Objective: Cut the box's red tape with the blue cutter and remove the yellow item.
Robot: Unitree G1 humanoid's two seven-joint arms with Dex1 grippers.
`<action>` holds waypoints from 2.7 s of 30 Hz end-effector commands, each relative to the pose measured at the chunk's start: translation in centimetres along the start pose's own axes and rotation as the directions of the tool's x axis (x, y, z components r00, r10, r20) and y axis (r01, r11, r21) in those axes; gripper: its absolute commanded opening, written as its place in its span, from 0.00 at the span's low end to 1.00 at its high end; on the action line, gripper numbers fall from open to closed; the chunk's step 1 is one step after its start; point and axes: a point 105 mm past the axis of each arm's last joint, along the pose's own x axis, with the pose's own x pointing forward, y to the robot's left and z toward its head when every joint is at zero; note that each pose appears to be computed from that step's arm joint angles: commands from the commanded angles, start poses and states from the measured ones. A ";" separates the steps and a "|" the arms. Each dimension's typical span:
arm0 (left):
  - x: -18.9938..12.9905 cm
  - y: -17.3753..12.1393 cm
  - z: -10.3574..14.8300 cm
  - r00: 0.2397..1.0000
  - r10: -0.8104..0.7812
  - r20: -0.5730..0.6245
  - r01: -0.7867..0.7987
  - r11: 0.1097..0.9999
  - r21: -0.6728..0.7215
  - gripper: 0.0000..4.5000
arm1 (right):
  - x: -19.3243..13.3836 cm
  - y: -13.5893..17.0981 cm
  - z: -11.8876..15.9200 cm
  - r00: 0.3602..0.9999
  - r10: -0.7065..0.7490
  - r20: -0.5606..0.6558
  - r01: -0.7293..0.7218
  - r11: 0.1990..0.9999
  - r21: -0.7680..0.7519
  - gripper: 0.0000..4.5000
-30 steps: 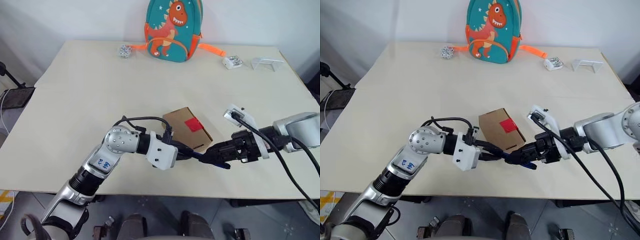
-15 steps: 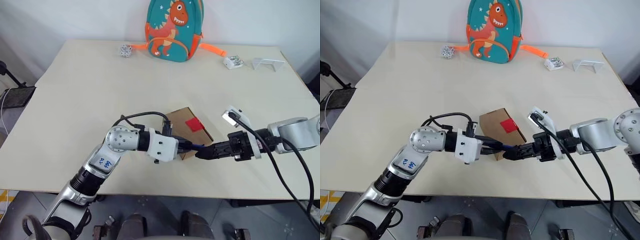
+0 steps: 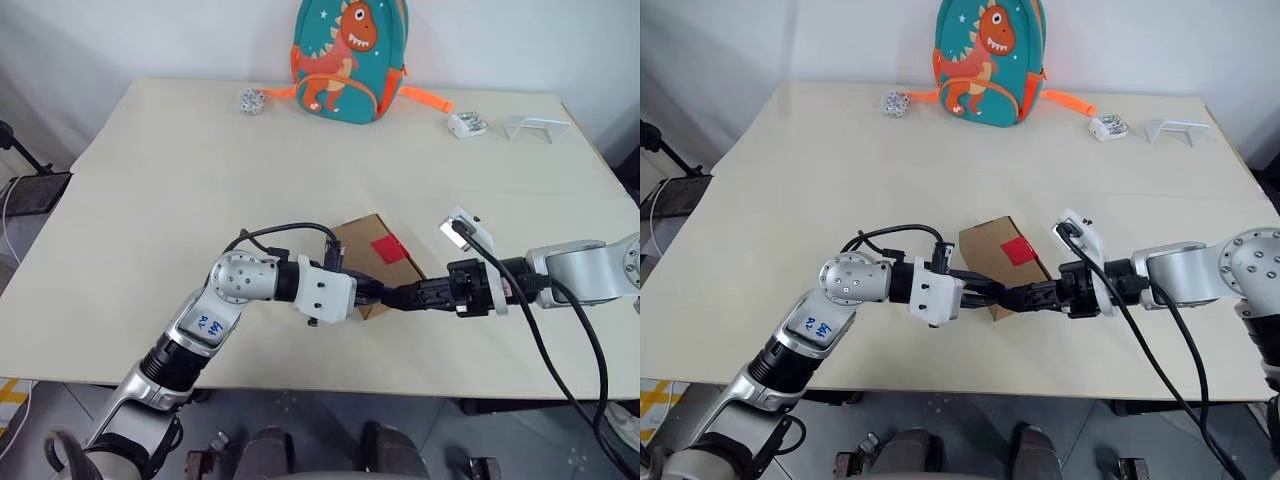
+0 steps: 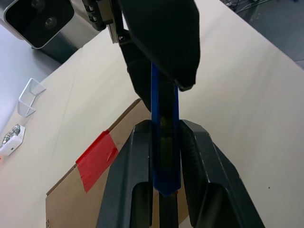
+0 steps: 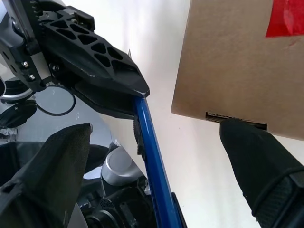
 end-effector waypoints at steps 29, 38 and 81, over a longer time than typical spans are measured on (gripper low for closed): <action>-0.2 1.4 1.1 0.998 0.055 0.005 -0.055 0.996 0.063 0.12 | 0.2 1.7 1.0 0.995 0.095 0.035 -0.094 0.995 -0.034 0.02; -0.2 1.4 1.2 0.999 0.053 0.007 -0.053 0.996 0.067 0.12 | 0.4 1.6 1.0 0.996 0.089 0.030 -0.088 0.996 -0.029 0.39; -7.5 2.8 2.7 0.964 0.132 0.231 -0.049 0.941 -0.336 1.00 | -0.4 1.6 2.1 0.991 0.098 0.093 -0.096 0.995 -0.029 0.02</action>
